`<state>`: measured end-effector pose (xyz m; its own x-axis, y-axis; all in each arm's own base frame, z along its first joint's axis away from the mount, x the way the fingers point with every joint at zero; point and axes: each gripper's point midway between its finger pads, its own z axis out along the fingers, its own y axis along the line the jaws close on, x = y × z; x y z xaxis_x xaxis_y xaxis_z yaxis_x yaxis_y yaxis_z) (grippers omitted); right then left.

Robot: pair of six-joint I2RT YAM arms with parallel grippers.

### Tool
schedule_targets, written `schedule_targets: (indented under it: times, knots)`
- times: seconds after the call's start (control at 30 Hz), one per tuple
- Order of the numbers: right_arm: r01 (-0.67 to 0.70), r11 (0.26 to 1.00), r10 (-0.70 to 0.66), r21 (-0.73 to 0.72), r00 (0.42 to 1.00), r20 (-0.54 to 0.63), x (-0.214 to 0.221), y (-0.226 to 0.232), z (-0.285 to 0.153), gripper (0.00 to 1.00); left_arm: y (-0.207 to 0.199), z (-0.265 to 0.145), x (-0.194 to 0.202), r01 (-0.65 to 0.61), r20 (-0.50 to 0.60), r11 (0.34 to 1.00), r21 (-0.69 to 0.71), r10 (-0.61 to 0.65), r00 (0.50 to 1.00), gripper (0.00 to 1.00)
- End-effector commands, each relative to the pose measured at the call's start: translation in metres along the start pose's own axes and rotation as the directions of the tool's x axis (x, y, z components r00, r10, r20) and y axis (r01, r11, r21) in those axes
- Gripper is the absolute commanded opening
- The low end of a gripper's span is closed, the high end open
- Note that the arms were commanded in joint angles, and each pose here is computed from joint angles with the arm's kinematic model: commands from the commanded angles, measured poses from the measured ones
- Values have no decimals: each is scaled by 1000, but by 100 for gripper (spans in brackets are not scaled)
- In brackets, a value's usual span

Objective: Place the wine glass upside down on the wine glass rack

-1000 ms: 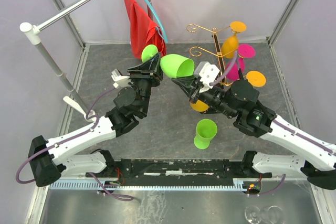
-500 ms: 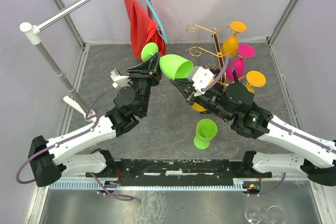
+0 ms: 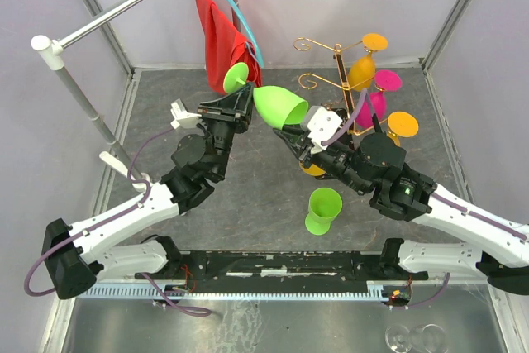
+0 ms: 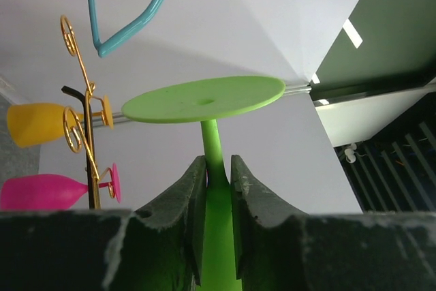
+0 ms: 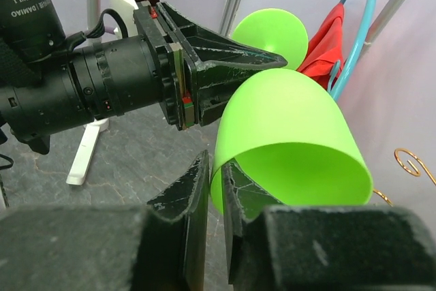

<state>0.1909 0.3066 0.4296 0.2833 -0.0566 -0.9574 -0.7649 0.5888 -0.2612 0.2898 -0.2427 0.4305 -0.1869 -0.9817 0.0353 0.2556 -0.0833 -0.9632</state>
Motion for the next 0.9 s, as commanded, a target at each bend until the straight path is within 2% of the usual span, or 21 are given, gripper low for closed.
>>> schedule_targets:
  times: [0.0, 0.1, 0.3, 0.4, 0.47, 0.53, 0.67, 0.73, 0.87]
  knots:
    - [-20, 1000, 19, 23, 999, 45, -16, -6, -6, 21, -5, 4, -10, -75, 19, 997, 25, 74, 997, 3]
    - [-27, 999, 26, 28, 999, 48, -14, -7, -10, 24, -1, 3, -16, -75, 35, 997, 21, 74, 997, 3]
    - [-29, 999, 28, 31, 999, 25, -11, -8, -13, 37, -7, 4, -23, -87, 53, 995, 55, 84, 995, 3]
    - [-25, 997, 26, 69, 1000, -3, -7, -17, -23, 44, -16, 4, -31, -231, 71, 970, 75, 226, 972, 3]
    - [-26, 993, 29, 115, 999, -21, -6, -27, -32, 47, -21, 2, -38, -354, 91, 932, 84, 346, 934, 3]
    - [-27, 987, 35, 159, 998, -50, -5, -36, -41, 51, -25, -1, -44, -491, 102, 867, 88, 482, 870, 3]
    - [-21, 968, 52, 249, 992, -116, -3, -56, -55, 58, -16, -8, -51, -727, 95, 683, 71, 721, 686, 3]
    - [-29, 959, 70, 281, 989, -134, -4, -62, -60, 64, -6, -9, -52, -810, 84, 582, 68, 806, 586, 3]
    - [-52, 941, 111, 334, 981, -159, -6, -72, -72, 75, 24, -4, -38, -933, 25, 342, 111, 938, 347, 3]
